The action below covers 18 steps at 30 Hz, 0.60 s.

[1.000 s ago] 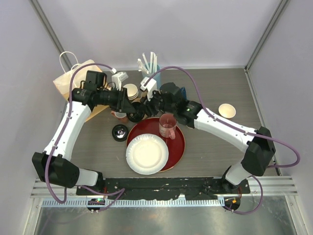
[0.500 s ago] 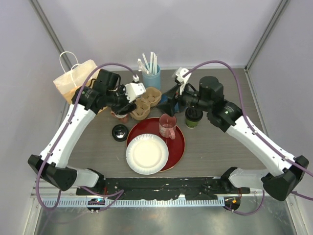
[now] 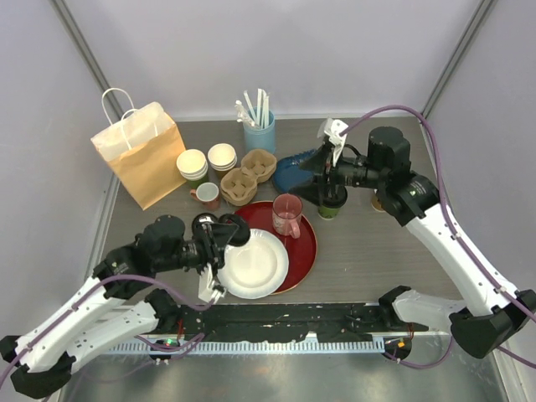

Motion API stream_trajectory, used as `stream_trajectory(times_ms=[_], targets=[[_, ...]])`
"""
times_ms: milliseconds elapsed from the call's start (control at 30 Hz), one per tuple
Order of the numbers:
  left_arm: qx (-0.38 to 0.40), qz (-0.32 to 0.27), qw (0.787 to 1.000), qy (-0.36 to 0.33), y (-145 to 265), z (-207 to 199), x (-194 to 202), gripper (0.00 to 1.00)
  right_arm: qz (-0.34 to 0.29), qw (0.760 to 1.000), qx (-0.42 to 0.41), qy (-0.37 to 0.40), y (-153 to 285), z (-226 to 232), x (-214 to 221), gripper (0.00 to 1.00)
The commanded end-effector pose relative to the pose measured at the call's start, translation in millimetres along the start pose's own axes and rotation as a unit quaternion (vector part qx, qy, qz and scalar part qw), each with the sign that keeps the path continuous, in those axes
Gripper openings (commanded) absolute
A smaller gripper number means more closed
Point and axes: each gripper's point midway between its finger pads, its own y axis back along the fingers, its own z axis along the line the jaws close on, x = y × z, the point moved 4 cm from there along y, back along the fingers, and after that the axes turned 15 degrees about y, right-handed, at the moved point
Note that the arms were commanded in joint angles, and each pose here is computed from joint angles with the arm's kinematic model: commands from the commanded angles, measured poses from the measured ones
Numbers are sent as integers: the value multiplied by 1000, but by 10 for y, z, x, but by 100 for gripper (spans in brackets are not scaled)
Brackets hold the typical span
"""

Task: Pack the takeout coffee

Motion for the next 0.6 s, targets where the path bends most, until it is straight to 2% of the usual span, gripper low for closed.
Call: stream_trajectory(times_ms=[0,67,100,233,267,467,567], targets=[[-91,-98,966,-221,-193,134,-333,0,-52,994,-86,47,107,263,-223,75],[-134,-99,948,-271,-168,199,-390,0,-55,991,-108,52,54,349,-207,75],[-131,-108,944,-282,-233,107,-398,0,-52,990,-122,56,8,414,-189,75],[-155,-137,911,-357,-180,47,-559,0,-9,975,-184,128,-152,780,-85,75],[-158,-143,907,-364,-175,26,-580,0,-12,966,-201,163,-174,860,-95,75],[-160,-186,883,-399,-127,-167,-721,0,-9,947,-249,205,-292,878,-1,74],[-157,-201,878,-404,-123,-223,-758,0,-7,932,-268,242,-426,880,5,73]])
